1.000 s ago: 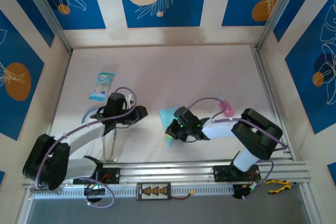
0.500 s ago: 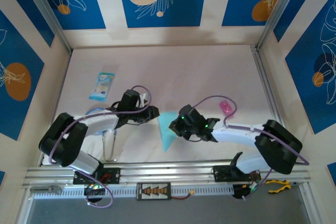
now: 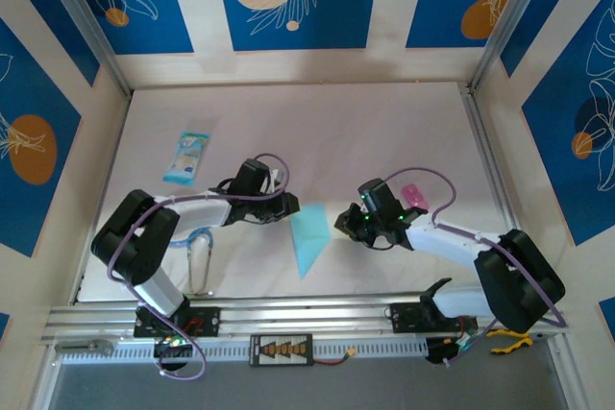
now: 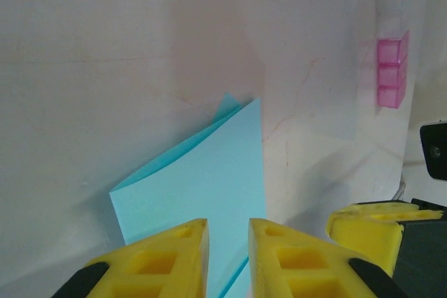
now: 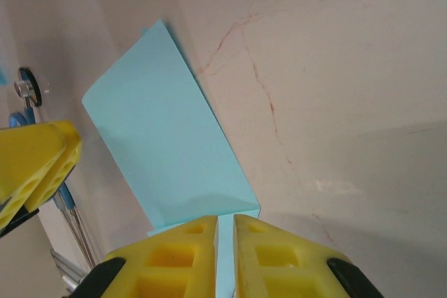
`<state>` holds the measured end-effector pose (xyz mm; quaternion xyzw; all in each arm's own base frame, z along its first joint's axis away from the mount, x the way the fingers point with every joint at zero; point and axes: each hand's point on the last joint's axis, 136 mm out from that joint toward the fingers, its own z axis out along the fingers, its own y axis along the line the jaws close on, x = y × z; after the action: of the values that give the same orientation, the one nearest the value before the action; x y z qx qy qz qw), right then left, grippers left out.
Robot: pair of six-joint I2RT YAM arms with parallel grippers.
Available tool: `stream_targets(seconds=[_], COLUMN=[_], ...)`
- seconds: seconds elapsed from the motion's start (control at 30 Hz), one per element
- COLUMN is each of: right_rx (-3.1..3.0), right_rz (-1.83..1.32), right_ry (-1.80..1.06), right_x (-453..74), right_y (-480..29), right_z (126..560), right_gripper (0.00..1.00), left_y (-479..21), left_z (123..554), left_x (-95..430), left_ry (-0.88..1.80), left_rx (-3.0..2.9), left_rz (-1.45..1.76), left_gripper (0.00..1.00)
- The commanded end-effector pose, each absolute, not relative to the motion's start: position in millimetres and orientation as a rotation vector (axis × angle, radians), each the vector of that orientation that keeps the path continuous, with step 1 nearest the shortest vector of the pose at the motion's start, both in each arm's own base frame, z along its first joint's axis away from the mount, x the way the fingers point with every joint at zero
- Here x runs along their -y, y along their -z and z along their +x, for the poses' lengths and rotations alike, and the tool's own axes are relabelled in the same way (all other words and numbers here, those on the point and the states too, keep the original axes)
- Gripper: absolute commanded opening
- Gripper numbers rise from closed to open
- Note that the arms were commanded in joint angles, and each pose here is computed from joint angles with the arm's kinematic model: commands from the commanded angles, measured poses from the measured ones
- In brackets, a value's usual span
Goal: Fold a paper plane with a square sheet of paper (pick it up from the middle)
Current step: Perform the fifth fold on the wing at the bottom-center of the table.
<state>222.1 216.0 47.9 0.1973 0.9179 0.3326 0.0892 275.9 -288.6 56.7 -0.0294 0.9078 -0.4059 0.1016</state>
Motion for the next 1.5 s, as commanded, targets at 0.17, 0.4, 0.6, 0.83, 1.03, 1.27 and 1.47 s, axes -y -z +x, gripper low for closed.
stream_targets(seconds=[0.17, 0.4, 0.6, 0.83, 1.03, 1.27, 1.47], right_rx=[-2.813, -2.849, -2.887, -2.841, -2.791, -2.799, -2.820], right_rz=[0.434, 0.422, 0.434, 0.393, 0.349, 0.203, 0.088], right_ry=[-1.087, -1.104, -1.123, -1.231, -1.322, -1.415, -1.469], right_x=[-233.1, -236.7, -241.2, -251.5, -257.2, -267.6, -269.3], right_y=[-46.0, -38.9, -30.0, -31.9, -38.5, -41.9, -41.2], right_z=[220.2, 221.9, 220.3, 224.3, 233.3, 237.6, 243.6], right_gripper=[0.18, 0.22, 0.29, 0.29, 0.29, 0.29, 0.25], left_y=[-32.1, -13.4, 8.8, 17.8, 14.7, 12.9, 12.5], left_z=[268.5, 263.9, 252.4, 246.7, 249.4, 252.1, 251.1], left_x=[286.3, 278.0, 267.2, 261.3, 266.2, 266.9, 264.9], left_ry=[1.145, 1.068, 1.019, 0.983, 1.009, 1.009, 1.000], left_rx=[-2.760, -2.812, -2.865, -2.890, -2.880, -2.872, -2.872], left_rz=[-0.076, -0.087, -0.099, -0.093, -0.072, -0.065, -0.062], left_gripper=[0.21, 0.21, 0.19, 0.18, 0.18, 0.18, 0.18])
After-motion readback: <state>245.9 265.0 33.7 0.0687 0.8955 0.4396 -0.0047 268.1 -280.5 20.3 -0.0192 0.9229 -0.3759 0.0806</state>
